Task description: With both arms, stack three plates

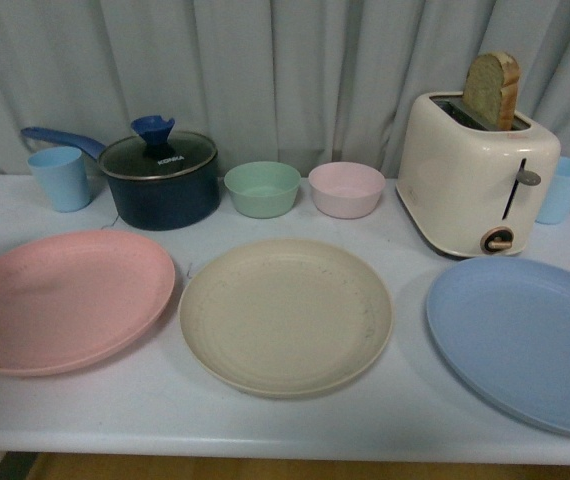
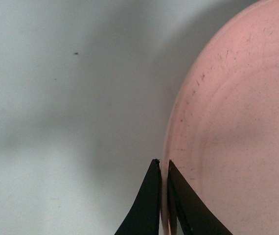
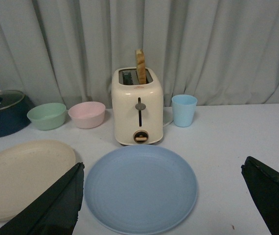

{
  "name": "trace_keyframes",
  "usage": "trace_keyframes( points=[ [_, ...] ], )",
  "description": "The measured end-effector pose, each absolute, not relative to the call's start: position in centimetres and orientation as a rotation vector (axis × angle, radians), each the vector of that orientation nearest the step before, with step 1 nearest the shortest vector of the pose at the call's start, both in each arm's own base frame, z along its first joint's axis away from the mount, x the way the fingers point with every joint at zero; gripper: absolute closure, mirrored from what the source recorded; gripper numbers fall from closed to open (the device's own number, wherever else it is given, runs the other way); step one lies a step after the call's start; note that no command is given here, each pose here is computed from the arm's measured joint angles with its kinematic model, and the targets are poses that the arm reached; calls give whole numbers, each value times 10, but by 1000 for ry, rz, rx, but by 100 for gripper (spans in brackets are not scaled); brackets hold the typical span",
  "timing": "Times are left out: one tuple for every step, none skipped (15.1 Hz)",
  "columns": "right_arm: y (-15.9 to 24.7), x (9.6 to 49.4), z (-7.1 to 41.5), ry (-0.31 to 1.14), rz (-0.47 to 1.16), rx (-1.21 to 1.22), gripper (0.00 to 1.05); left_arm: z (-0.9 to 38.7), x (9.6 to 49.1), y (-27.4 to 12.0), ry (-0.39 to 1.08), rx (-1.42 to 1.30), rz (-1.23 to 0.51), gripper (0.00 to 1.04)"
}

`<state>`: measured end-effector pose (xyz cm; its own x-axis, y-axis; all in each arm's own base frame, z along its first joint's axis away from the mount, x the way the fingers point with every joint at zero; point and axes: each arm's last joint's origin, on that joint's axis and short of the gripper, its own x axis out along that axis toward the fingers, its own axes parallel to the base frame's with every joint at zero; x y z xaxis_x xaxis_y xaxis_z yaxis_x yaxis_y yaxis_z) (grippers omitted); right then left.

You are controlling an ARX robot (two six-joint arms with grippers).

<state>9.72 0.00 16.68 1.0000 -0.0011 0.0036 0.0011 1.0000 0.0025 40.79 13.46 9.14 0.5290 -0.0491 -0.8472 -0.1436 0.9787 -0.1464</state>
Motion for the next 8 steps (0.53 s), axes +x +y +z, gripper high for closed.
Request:
trace_keyframes(
  points=[
    [0, 97, 167, -4, -1, 2, 6, 102, 406, 134, 991, -201, 76, 102],
    [0, 97, 167, -4, -1, 2, 6, 117, 405, 132, 959, -186, 101, 102],
    [0, 97, 167, -4, -1, 2, 6, 136, 405, 128, 916, -177, 109, 102],
    [0, 97, 167, -4, -1, 2, 6, 157, 406, 119, 863, -178, 107, 102],
    [0, 97, 167, -4, -1, 2, 6, 172, 408, 104, 832, -173, 86, 102],
    [0, 97, 167, -4, -1, 3, 6, 181, 411, 84, 819, -161, 37, 102],
    [0, 97, 167, -4, -1, 2, 6, 183, 416, 61, 816, -161, -24, 102],
    [0, 97, 167, -4, -1, 3, 6, 183, 418, 39, 823, -160, -85, 102]
  ],
)
